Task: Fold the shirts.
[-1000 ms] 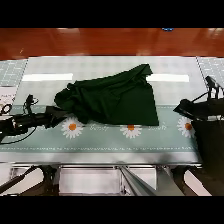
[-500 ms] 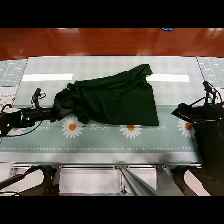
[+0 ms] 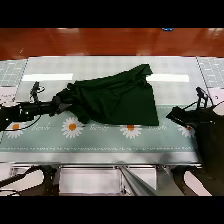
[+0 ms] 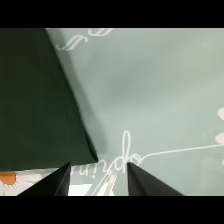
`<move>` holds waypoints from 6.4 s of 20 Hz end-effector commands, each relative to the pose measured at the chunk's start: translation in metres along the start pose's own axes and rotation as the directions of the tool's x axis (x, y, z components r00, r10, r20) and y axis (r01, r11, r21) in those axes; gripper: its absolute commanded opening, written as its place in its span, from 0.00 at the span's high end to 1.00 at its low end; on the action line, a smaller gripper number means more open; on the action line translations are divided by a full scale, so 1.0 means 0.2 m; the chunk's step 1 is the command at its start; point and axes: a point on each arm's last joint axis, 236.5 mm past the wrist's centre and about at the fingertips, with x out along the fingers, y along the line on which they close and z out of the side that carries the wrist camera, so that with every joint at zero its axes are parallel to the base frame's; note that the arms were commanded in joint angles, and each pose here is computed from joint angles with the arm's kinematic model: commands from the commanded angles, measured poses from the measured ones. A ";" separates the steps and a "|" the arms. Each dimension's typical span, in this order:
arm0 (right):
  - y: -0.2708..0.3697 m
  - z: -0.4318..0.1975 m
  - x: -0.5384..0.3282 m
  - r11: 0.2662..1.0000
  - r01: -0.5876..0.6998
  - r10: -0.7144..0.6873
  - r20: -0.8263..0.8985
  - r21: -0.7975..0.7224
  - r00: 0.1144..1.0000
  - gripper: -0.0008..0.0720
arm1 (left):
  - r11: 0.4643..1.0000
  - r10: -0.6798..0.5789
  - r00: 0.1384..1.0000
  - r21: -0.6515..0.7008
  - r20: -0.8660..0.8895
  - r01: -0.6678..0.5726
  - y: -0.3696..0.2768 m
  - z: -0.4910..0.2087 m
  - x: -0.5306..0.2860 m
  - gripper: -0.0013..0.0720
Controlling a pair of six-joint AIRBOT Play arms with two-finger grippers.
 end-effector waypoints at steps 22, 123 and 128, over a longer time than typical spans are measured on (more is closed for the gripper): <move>0.70 0.19 0.23 0.920 -0.331 0.298 -0.173 -0.209 0.939 0.95 | 0.999 -0.044 0.999 0.032 0.014 0.043 -0.09 0.09 -0.07 0.95; -0.03 -0.14 0.24 0.990 -0.140 0.141 -0.191 0.018 0.971 0.43 | 0.915 0.207 0.971 -0.326 -0.123 -0.236 0.63 0.00 -0.41 0.95; 0.12 -0.12 0.38 0.986 -0.166 0.157 -0.221 -0.022 0.963 0.45 | 0.917 0.210 0.971 -0.322 -0.116 -0.236 0.62 0.01 -0.42 0.95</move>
